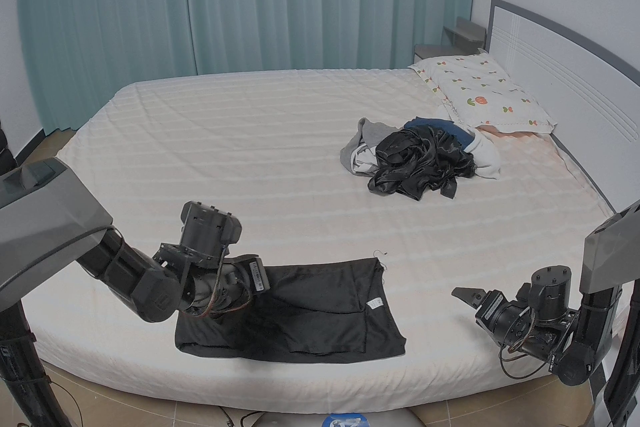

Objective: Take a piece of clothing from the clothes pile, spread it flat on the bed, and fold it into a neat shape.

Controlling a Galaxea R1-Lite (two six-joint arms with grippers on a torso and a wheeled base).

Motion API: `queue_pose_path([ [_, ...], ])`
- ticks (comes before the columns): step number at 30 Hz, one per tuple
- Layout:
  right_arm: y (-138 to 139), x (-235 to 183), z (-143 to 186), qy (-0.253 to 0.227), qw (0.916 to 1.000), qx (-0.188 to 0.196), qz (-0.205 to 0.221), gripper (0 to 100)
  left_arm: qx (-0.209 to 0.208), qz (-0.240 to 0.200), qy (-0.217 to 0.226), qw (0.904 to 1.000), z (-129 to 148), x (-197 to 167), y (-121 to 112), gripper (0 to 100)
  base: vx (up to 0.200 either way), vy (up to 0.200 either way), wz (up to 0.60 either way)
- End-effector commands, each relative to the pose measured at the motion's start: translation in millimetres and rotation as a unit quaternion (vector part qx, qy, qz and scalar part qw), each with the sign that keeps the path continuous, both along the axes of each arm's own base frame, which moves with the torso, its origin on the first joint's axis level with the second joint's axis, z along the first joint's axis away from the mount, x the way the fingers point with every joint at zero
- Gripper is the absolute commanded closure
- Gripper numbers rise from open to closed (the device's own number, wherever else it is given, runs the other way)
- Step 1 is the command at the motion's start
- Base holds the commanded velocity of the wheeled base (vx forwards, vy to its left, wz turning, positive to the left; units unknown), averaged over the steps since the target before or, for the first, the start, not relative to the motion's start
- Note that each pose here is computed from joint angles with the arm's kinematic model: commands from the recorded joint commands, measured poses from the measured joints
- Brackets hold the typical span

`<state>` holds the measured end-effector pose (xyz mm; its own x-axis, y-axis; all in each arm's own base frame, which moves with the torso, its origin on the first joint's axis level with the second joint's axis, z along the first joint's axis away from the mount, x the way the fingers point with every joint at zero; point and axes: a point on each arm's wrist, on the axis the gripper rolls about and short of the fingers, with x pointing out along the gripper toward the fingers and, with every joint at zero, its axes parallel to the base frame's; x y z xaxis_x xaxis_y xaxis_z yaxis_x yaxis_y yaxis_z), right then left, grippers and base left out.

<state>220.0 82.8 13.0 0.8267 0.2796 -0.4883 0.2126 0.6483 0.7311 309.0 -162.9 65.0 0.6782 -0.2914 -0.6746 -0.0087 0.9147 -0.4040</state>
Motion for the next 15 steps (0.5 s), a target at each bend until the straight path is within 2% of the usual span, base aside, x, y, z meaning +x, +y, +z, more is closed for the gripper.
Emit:
queue_pose_path([
  [1, 1.1, 0.5, 1.6, -0.007, 1.0000, 0.003, 0.002, 0, -0.012, -0.022, -0.006, 0.9997, 8.7, 3.7, -28.0, 100, 0.000, -0.200, 0.00],
  [4, 1.8, 0.3, 1.6, -0.007, 1.0000, 0.003, 0.003, 0, -0.016, -0.023, 0.007, 0.9996, 2.4, 12.6, -44.5, 100, 0.000, -0.200, 0.00],
  [7, 1.8, 0.3, 1.6, -0.007, 1.0000, 0.003, 0.003, 0, -0.019, -0.021, 0.013, 0.9995, -3.6, 16.9, -51.5, 100, 0.000, -0.200, 0.00],
  [10, 1.8, 0.3, 1.2, -0.006, 1.0000, 0.002, 0.003, 0, -0.021, -0.018, 0.015, 0.9995, -12.4, 26.4, -58.5, 100, 0.000, 0.000, 0.00],
  [15, 1.8, 0.3, 1.2, -0.006, 1.0000, 0.002, 0.003, 0, 0.001, -0.012, 0.028, 0.9995, -36.0, 30.7, -67.3, 100, 0.000, 0.000, 0.00],
])
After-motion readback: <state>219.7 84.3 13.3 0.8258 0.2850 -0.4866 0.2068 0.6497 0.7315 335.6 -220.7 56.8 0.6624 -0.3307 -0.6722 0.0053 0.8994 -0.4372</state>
